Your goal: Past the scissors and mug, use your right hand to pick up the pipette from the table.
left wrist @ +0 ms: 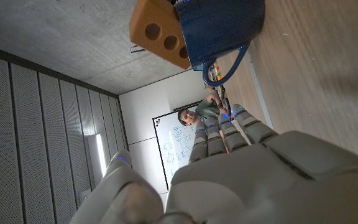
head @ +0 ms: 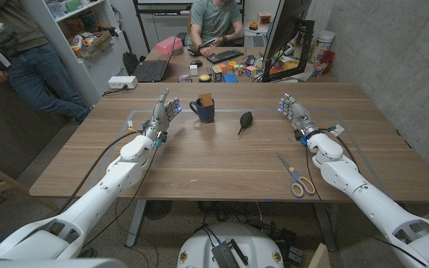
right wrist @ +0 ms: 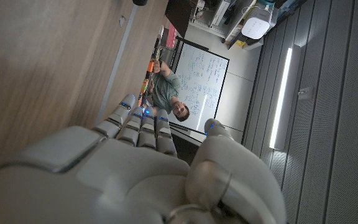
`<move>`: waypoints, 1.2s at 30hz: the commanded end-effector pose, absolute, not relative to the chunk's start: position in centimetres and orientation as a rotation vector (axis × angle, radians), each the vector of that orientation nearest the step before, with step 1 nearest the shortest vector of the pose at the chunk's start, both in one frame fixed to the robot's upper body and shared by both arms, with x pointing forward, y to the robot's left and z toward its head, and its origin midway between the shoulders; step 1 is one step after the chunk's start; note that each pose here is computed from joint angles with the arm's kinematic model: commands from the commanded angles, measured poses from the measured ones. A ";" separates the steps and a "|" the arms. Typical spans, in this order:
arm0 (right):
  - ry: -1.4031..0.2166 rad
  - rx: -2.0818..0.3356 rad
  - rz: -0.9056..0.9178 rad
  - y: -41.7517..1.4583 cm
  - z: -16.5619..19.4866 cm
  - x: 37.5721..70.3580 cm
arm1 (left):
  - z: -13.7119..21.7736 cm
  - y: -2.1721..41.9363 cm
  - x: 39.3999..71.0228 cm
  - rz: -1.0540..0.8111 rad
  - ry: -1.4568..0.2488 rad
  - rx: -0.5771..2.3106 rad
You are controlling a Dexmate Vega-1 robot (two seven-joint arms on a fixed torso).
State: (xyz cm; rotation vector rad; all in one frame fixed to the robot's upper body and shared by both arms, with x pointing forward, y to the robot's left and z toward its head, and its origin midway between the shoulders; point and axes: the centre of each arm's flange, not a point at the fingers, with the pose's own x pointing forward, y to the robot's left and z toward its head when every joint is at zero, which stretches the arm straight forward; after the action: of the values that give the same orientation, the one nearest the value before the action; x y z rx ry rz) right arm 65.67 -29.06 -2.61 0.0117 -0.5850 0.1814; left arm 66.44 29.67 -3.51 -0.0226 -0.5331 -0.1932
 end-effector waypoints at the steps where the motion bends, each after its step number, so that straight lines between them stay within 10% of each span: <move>1: -0.642 -0.077 0.190 -28.9 -0.8 64.9 | -3.6 29.6 66.6 -0.190 -0.521 -0.016; 36: -0.882 -0.705 0.171 -24.7 5.1 62.7 | -2.6 29.0 63.7 -0.169 -0.513 0.050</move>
State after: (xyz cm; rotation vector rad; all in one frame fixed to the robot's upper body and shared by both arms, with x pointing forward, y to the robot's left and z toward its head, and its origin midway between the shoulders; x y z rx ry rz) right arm 63.35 -26.46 4.21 -0.5413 -0.7921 0.1830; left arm 64.05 29.71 -2.64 0.0370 -0.5191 -0.1649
